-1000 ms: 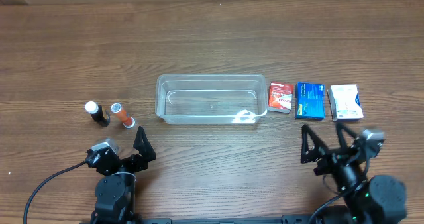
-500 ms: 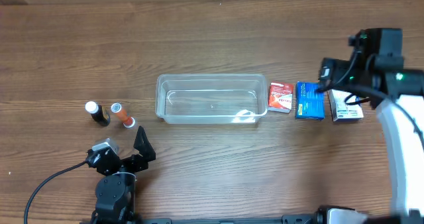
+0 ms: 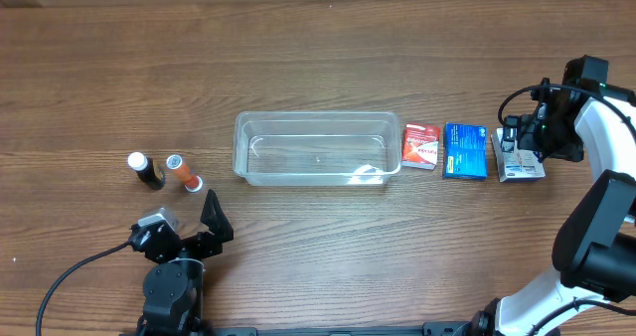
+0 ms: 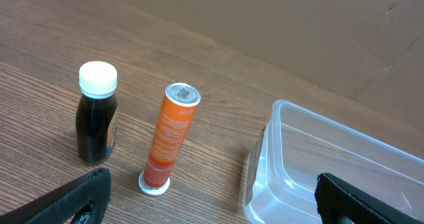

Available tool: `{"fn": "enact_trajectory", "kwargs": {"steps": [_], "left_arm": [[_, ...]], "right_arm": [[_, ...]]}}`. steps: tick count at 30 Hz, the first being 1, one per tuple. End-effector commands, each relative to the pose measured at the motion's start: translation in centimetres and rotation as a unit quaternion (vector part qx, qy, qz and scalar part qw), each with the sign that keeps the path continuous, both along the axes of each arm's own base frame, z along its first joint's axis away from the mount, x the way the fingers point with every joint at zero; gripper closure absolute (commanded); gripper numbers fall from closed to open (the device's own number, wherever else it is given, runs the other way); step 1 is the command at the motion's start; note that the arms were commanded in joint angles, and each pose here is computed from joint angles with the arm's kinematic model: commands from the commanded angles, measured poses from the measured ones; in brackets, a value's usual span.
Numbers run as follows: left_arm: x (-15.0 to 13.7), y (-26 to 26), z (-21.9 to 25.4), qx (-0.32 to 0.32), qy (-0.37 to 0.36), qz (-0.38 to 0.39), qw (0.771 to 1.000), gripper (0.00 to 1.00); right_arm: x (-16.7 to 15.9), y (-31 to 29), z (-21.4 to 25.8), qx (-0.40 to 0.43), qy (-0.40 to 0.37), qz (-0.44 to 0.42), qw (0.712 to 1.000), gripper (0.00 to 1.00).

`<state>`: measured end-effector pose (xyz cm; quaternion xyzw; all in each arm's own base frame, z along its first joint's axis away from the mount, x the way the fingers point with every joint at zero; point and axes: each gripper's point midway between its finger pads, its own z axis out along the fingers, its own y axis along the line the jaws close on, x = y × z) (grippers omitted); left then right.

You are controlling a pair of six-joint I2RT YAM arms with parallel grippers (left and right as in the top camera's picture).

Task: Pack container
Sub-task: 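Reach the right gripper to the white box and grasp it, then carry the white box left and drop it into the container's right end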

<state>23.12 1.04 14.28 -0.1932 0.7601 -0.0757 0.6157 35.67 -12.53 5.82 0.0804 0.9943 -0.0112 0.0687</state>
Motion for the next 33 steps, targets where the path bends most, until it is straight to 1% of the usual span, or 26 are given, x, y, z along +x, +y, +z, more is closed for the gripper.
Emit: {"fn": "enact_trajectory", "kwargs": {"steps": [1, 4, 8, 14, 22, 24, 27, 29, 31, 33], "left_arm": [[0.0, 0.4, 0.0, -0.004, -0.004, 0.011, 1.000, 0.00], [0.0, 0.4, 0.0, -0.004, -0.005, 0.011, 1.000, 0.00], [0.0, 0.4, 0.0, -0.004, -0.004, 0.011, 1.000, 0.00], [0.0, 0.4, 0.0, -0.004, -0.004, 0.011, 1.000, 0.00], [0.0, 0.4, 0.0, -0.004, -0.004, 0.011, 1.000, 0.00], [0.0, 0.4, 0.0, -0.004, -0.004, 0.011, 1.000, 0.00], [0.0, 0.4, 0.0, -0.004, -0.004, 0.011, 1.000, 0.00], [0.0, 0.4, 0.0, -0.004, -0.004, 0.011, 1.000, 0.00], [0.0, 0.4, 0.0, -0.004, -0.004, 0.011, 1.000, 0.00], [0.0, 0.4, 0.0, -0.004, -0.004, 0.011, 1.000, 0.00]], "right_arm": [[1.3, -0.2, 0.6, -0.008, -0.025, 0.015, 1.000, 0.00], [1.1, -0.1, -0.6, -0.008, -0.026, 0.014, 1.000, 0.00], [0.7, 0.0, -2.4, -0.008, -0.032, -0.007, 0.999, 0.00], [0.8, 0.3, -2.6, 0.005, -0.036, -0.040, 0.999, 0.00], [-0.3, 0.6, -3.7, 0.007, -0.022, -0.040, 0.999, 0.00], [-0.4, 0.4, -3.8, 0.003, -0.021, -0.042, 0.999, 0.05], [-0.3, 0.4, -3.7, 0.006, -0.023, -0.060, 0.998, 0.18], [0.1, 0.3, -3.2, 0.010, -0.027, -0.088, 0.996, 0.28], [0.5, 0.2, -2.0, 0.014, -0.031, -0.117, 0.993, 0.28], [1.1, 0.2, 0.8, 0.019, -0.041, -0.141, 0.989, 0.34]]}}
